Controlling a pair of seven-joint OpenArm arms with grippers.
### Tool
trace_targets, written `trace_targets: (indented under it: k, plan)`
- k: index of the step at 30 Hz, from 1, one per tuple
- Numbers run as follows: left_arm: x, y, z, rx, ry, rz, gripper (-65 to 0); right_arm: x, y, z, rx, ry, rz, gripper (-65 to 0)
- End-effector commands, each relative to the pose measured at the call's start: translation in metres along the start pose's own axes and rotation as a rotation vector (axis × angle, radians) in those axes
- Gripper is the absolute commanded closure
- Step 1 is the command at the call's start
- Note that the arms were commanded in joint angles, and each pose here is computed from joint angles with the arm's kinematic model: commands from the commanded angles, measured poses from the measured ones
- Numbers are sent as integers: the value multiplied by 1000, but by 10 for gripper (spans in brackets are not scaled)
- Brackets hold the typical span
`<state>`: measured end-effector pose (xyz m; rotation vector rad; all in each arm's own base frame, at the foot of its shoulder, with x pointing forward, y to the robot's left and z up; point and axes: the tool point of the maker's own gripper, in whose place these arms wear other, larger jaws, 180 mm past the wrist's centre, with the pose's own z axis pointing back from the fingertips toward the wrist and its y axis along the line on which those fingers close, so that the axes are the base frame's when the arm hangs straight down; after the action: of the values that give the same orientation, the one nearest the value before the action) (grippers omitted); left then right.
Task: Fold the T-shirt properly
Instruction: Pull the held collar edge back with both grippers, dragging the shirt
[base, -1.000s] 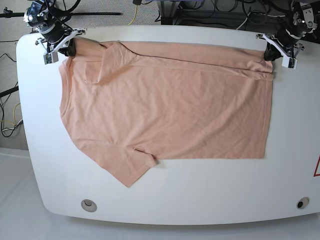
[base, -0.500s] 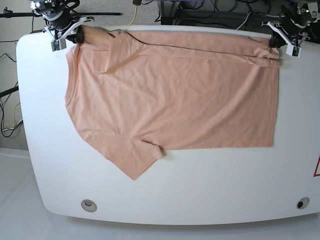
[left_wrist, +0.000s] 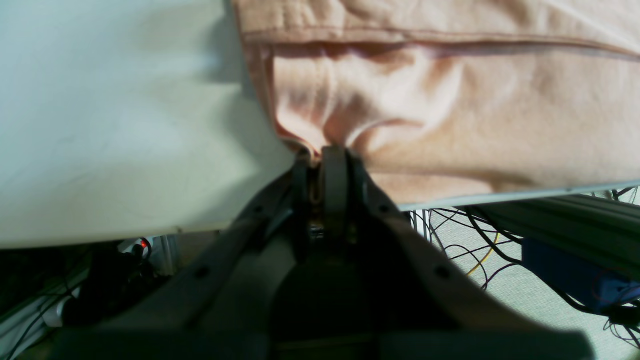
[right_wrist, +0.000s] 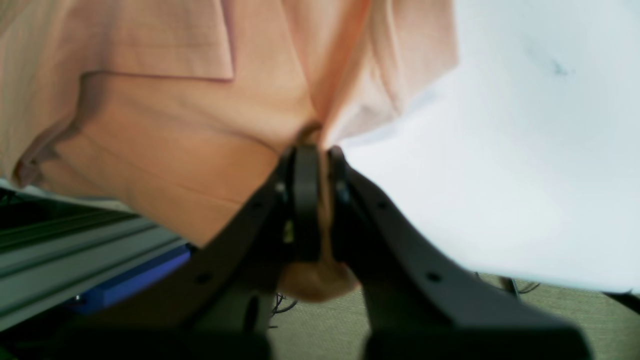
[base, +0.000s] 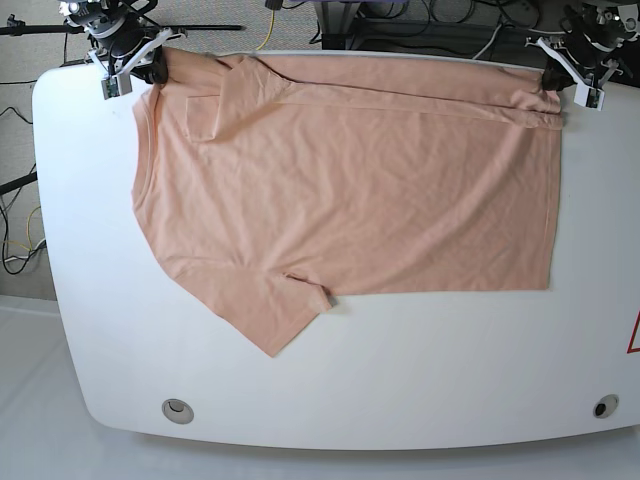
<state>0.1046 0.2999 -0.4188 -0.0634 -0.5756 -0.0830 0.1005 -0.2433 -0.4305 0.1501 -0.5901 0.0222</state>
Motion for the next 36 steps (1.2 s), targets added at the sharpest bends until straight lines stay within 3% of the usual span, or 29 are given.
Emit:
trace_targets:
  k: [1,21,23,33,36]
  plan:
    - [-19,5,4,20,84,-27,0,-26,-9,4,-33,121,27,0]
    - [-18,2,2,20,85,-31,0,-24,-11,3,-42,129,40,0]
    - [-14,5,2,27,76,-24,0,-19,-13,3,-44,112,38,-28]
    - [-2,8,3,41,47,-42,-202,-9,-13,6,-48,97,51,-203]
    - [4,8,1,42,34,-59,-232,-3,-12,9,-50,88,62,-255]
